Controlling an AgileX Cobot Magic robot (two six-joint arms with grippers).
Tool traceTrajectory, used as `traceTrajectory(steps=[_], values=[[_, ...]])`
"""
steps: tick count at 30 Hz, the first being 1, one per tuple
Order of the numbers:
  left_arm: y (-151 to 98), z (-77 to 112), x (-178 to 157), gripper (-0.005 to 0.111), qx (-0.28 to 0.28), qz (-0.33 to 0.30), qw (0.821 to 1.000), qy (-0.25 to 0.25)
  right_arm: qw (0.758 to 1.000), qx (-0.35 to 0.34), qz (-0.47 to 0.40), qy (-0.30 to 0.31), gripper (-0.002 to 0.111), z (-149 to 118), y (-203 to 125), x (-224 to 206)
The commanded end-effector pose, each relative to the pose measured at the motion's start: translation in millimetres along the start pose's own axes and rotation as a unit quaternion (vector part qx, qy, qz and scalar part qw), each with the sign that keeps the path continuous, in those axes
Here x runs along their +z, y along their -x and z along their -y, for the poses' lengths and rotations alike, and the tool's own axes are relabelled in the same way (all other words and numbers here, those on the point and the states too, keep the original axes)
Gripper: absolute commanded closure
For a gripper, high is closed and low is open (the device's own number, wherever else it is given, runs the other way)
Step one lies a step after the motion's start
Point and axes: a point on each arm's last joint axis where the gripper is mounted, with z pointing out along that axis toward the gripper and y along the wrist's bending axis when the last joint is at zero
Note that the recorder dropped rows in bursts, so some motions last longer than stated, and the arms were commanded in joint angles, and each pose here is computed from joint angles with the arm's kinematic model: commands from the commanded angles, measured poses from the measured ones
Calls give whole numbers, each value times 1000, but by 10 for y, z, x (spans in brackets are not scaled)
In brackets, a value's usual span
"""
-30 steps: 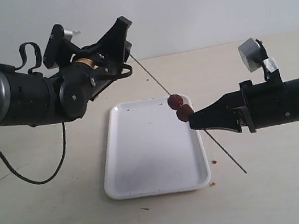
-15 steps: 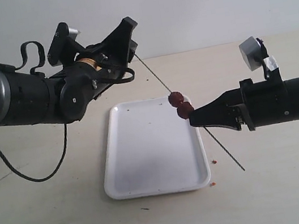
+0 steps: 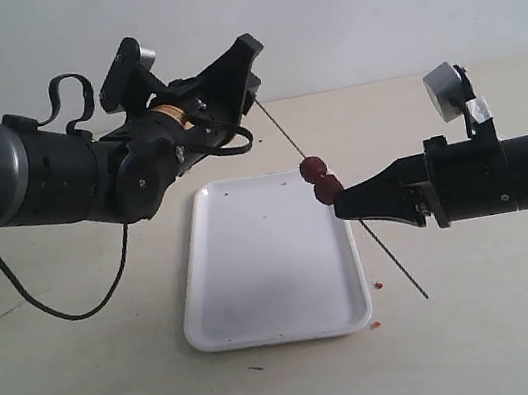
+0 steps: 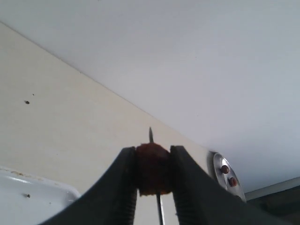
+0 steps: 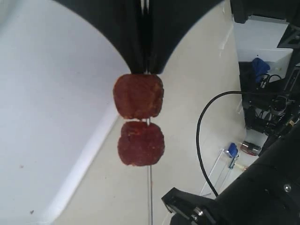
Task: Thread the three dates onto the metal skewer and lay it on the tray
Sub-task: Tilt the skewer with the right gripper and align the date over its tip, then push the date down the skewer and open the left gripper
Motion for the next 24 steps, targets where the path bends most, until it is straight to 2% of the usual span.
traceTrajectory(steps=[1,24], values=[[-89,12,4,80,13,-12,1000,-4,1000,-6,4,2,108,-2,-3,3],[-562,261,-78,80,68,-72,995,-30,999,-42,21,8,108,-29,242,24]])
